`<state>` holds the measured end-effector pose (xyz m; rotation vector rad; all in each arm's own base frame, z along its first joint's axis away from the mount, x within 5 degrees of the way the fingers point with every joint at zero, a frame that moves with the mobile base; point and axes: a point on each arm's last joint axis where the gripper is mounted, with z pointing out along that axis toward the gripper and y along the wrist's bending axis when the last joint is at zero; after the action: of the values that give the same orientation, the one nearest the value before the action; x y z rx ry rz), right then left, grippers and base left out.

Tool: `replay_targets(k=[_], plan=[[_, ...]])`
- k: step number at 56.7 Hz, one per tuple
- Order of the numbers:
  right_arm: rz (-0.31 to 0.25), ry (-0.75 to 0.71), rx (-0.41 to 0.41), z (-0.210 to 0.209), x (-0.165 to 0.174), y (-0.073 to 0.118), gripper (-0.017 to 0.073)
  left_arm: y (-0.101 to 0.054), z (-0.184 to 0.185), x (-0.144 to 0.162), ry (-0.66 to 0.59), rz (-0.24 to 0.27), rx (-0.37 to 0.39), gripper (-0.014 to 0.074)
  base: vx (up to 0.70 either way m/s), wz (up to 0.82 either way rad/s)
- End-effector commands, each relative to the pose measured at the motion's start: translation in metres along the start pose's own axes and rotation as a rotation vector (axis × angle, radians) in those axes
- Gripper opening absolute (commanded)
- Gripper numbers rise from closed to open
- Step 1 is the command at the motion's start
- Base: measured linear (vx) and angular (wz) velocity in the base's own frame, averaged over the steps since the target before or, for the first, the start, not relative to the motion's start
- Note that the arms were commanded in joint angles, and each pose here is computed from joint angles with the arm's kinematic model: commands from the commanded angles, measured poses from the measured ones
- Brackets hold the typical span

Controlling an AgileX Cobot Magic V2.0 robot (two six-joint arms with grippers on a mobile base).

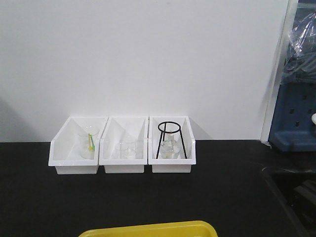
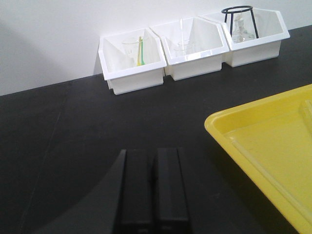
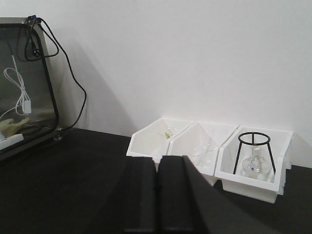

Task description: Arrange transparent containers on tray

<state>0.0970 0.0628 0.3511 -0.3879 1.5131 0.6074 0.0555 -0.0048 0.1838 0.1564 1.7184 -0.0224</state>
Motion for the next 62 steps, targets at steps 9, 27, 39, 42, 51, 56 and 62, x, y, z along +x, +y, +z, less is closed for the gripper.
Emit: replay_targets(k=[9,27,39,42,51,56,62], plan=[[-0.045,-0.025,0.023,-0.0006,-0.009,-0.001,-0.0013,-0.0011,0.001,0.0039,-0.063,-0.008,0.004,-0.0003,0.0,0.0],[-0.045,-0.025,0.023,-0.0006,-0.009,-0.001,-0.0013,-0.0011,0.001,0.0039,-0.063,-0.008,0.004,-0.0003,0.0,0.0],[-0.045,-0.025,0.023,-0.0006,-0.009,-0.001,-0.0013,-0.0011,0.001,0.0039,-0.063,-0.008,0.004,-0.0003,0.0,0.0],[-0.045,-0.025,0.023,-0.0006,-0.009,-0.001,-0.0013,-0.0011,0.001,0.0039,-0.063,-0.008,0.004,-0.0003,0.0,0.0],[-0.045,-0.025,0.023,-0.0006,-0.009,-0.001,-0.0013,-0.0011,0.001,0.0039,-0.063,-0.008,0.004,-0.0003,0.0,0.0],[-0.044,-0.025,0.022,-0.0006,-0.009,-0.001,-0.0013,-0.0011,0.001,0.0039,-0.063,-0.008,0.004,-0.0003,0.0,0.0],[0.034,-0.053,0.025,-0.0007,-0.0115,-0.0014,-0.0013,-0.0011,0.001,0.0039,-0.063,-0.008,0.004,-0.0003,0.0,0.0]])
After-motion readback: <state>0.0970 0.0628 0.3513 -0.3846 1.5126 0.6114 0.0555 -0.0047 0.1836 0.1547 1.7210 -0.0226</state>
